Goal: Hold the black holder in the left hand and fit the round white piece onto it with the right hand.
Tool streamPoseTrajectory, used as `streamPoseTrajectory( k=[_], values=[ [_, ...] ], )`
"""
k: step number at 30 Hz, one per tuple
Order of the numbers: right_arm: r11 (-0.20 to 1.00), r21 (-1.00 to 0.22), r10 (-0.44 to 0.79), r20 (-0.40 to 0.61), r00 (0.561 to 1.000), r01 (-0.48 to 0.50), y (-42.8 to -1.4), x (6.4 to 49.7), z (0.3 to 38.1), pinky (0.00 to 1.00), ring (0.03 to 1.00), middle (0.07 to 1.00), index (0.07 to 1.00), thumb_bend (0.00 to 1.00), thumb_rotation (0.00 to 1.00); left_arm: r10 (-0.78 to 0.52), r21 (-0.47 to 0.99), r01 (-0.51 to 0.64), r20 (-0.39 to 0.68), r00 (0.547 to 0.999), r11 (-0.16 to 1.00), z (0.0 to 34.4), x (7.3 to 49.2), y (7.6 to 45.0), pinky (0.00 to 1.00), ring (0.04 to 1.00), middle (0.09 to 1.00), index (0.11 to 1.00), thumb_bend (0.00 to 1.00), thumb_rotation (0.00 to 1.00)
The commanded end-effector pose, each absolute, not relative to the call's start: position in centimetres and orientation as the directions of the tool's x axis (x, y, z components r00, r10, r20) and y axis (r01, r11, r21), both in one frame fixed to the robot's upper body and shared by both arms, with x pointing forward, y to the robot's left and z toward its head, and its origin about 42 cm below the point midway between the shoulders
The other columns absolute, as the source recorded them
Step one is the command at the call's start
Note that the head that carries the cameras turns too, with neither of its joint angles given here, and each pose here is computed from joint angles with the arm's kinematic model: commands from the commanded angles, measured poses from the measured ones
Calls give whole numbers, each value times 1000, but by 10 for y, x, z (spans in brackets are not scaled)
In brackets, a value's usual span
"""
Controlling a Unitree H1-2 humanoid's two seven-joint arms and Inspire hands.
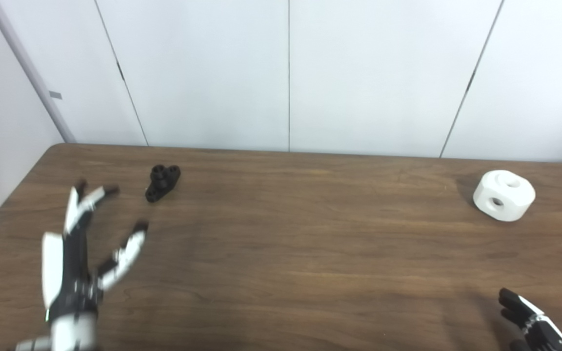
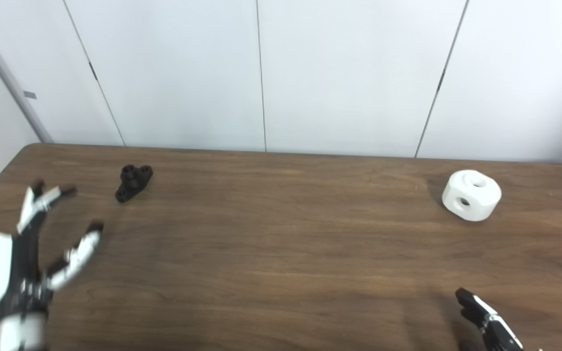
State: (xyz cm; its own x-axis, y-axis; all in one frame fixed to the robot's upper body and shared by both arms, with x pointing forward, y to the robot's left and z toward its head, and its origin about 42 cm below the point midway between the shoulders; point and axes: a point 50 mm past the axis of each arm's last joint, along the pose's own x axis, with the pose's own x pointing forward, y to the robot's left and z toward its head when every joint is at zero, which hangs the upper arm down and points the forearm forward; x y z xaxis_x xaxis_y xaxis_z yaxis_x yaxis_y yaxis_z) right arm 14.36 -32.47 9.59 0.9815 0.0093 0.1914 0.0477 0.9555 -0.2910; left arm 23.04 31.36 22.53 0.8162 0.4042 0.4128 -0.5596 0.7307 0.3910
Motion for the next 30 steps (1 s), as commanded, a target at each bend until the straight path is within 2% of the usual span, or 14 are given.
streamPoseTrajectory(
  k=[1, 7, 11, 13, 18, 22, 30],
  values=[
    [945, -322, -11, 140, 990, 56, -340, 143, 83, 850, 879, 879, 814, 172, 712, 430, 391, -623, 476, 767, 678, 249, 234, 321, 1000, 1000, 1000, 830, 726, 245],
    [948, -316, -10, 131, 991, 51, -344, 146, 80, 887, 898, 887, 822, 139, 731, 473, 413, -693, 519, 712, 591, 270, 269, 327, 1000, 1000, 1000, 839, 773, 251],
    [945, -324, -12, 121, 993, 51, -349, 149, 75, 897, 900, 889, 823, 106, 745, 504, 459, -695, 480, 718, 554, 272, 293, 328, 1000, 1000, 1000, 847, 834, 290],
    [936, -346, -18, 115, 993, 58, -350, 150, 74, 824, 877, 876, 822, 104, 765, 517, 472, -690, 457, 724, 549, 272, 305, 326, 1000, 1000, 1000, 858, 916, 305],
    [928, -368, -23, 107, 994, 61, -352, 151, 71, 797, 868, 873, 832, 79, 774, 532, 526, -666, 405, 743, 529, 265, 327, 319, 1000, 1000, 1000, 874, 979, 340],
    [928, -369, -22, 101, 995, 58, -353, 154, 68, 790, 865, 873, 833, 90, 806, 539, 574, -637, 361, 761, 515, 259, 341, 311, 1000, 1000, 1000, 911, 1000, 390],
    [928, -368, -20, 99, 995, 55, -352, 159, 66, 789, 867, 870, 820, 82, 870, 575, 603, -621, 304, 760, 502, 239, 365, 302, 1000, 1000, 1000, 937, 1000, 382]
  ],
)
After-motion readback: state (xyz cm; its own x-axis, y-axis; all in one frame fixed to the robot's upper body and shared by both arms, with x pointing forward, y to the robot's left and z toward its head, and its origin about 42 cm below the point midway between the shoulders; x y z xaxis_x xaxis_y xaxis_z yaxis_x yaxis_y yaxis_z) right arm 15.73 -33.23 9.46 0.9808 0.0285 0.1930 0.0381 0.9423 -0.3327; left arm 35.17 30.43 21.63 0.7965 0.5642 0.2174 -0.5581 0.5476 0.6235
